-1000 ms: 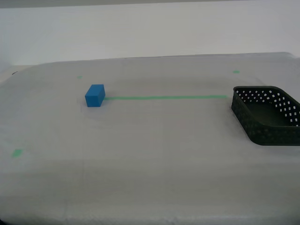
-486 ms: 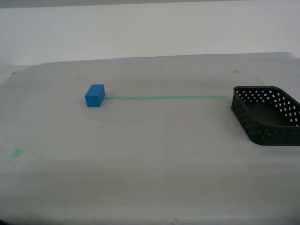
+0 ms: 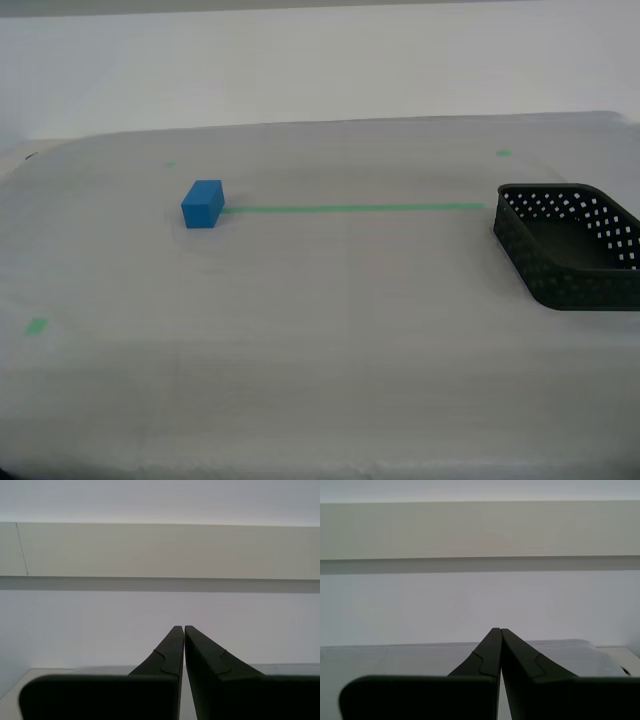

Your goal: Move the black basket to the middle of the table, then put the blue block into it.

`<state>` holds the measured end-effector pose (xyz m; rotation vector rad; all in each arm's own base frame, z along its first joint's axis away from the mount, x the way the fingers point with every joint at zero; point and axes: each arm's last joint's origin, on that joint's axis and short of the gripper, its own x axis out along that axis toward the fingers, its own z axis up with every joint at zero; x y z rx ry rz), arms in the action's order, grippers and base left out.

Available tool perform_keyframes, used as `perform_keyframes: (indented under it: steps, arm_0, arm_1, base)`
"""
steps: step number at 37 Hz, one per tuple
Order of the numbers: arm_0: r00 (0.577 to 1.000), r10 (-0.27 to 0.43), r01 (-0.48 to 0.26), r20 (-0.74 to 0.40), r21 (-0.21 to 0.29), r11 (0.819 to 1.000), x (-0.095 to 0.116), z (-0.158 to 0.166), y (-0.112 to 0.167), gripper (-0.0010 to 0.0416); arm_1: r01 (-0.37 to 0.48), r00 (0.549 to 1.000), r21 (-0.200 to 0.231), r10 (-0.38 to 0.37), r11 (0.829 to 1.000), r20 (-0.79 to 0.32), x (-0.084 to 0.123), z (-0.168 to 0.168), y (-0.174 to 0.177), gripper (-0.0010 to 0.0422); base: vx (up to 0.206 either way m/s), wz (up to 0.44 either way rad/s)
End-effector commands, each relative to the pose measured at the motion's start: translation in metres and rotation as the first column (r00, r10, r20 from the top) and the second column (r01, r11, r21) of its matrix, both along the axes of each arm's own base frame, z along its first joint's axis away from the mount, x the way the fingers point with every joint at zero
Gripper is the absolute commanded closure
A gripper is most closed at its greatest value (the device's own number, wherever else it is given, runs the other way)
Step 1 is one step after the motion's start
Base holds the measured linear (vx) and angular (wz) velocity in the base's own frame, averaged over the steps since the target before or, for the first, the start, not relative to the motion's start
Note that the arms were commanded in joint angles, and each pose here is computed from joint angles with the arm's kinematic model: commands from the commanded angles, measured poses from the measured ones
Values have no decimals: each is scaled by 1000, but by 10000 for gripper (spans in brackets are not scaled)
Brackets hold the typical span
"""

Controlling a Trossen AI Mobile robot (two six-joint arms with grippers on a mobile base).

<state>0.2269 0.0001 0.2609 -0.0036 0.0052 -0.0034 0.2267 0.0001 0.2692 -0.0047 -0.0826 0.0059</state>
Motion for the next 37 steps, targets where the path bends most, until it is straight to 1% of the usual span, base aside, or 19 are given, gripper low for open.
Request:
perform_keyframes:
  steps: [1, 37]
  arm_0:
    - [1000, 0, 0, 4, 0, 1000, 0, 1, 0, 406]
    - [1000, 0, 0, 3, 0, 1000, 0, 0, 0, 406]
  arm_1:
    - [0, 1000, 2, 0, 1000, 6, 0, 1, 0, 412]
    - [0, 1000, 2, 0, 1000, 6, 0, 1, 0, 412]
  base:
    - [0, 0]
    - [0, 0]
